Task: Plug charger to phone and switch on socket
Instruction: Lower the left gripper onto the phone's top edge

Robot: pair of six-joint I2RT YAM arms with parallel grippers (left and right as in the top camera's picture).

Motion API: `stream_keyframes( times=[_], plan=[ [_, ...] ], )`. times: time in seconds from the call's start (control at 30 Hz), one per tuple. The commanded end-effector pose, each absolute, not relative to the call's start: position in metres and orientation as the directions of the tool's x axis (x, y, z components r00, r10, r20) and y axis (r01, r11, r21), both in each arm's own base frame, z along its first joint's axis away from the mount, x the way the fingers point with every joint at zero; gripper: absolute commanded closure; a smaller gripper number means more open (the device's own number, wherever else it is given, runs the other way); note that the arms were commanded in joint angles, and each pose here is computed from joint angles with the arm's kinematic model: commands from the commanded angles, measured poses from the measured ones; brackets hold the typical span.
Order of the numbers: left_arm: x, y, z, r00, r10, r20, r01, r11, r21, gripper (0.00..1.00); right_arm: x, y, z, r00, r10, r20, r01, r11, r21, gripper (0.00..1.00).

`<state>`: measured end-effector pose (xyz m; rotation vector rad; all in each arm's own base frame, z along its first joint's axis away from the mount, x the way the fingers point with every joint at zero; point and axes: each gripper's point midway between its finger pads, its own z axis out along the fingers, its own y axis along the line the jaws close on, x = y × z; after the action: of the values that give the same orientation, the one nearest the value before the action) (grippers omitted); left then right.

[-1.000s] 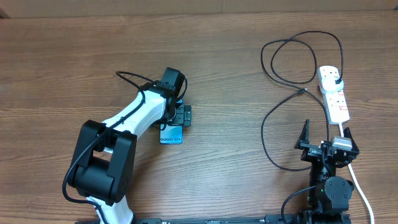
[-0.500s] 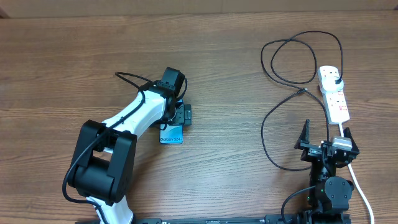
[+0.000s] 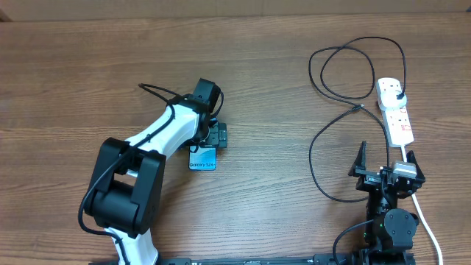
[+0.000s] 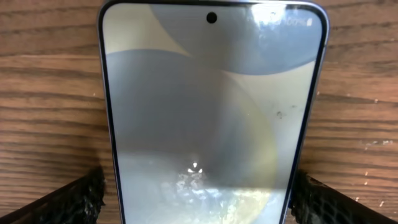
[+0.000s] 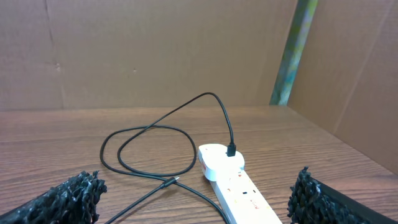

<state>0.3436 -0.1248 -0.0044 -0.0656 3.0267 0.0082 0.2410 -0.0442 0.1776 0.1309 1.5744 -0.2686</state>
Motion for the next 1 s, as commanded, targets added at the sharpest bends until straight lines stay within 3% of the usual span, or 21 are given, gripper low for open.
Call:
stream_keyframes(
  times=[0.0, 0.27, 0.5, 0.6, 0.83, 0.97],
  plan=[
    [0.311, -0.119, -0.052, -0.998, -0.041, 0.047, -0.04, 0.999, 0.028, 0.0, 0.241, -0.043, 0.176, -0.02, -0.093, -0.995, 0.246, 0.965, -0.095, 0.0],
    [0.301, -0.135, -0.051, -0.995, -0.024, 0.096, -0.029, 0.999, -0.044, 0.09, 0.241, -0.043, 0.176, -0.021, -0.093, -0.995, 0.246, 0.965, -0.095, 0.0],
    [0.299, -0.137, -0.051, -0.995, -0.009, 0.101, -0.014, 0.999, -0.046, 0.08, 0.241, -0.043, 0.176, -0.021, -0.093, -0.995, 0.246, 0.965, -0.095, 0.0],
    [0.296, -0.139, -0.05, -0.993, -0.009, 0.114, -0.016, 0.998, -0.06, 0.0, 0.241, -0.043, 0.176, -0.02, -0.093, -0.995, 0.246, 0.965, -0.095, 0.0],
    [0.293, -0.143, -0.05, -0.992, -0.01, 0.128, -0.02, 0.997, -0.081, 0.0, 0.241, -0.043, 0.176, -0.02, -0.093, -0.995, 0.246, 0.965, -0.095, 0.0],
    [0.292, -0.142, -0.05, -0.991, -0.017, 0.133, -0.027, 0.997, -0.078, 0.08, 0.241, -0.043, 0.176, -0.021, -0.093, -0.995, 0.246, 0.965, -0.095, 0.0]
  ],
)
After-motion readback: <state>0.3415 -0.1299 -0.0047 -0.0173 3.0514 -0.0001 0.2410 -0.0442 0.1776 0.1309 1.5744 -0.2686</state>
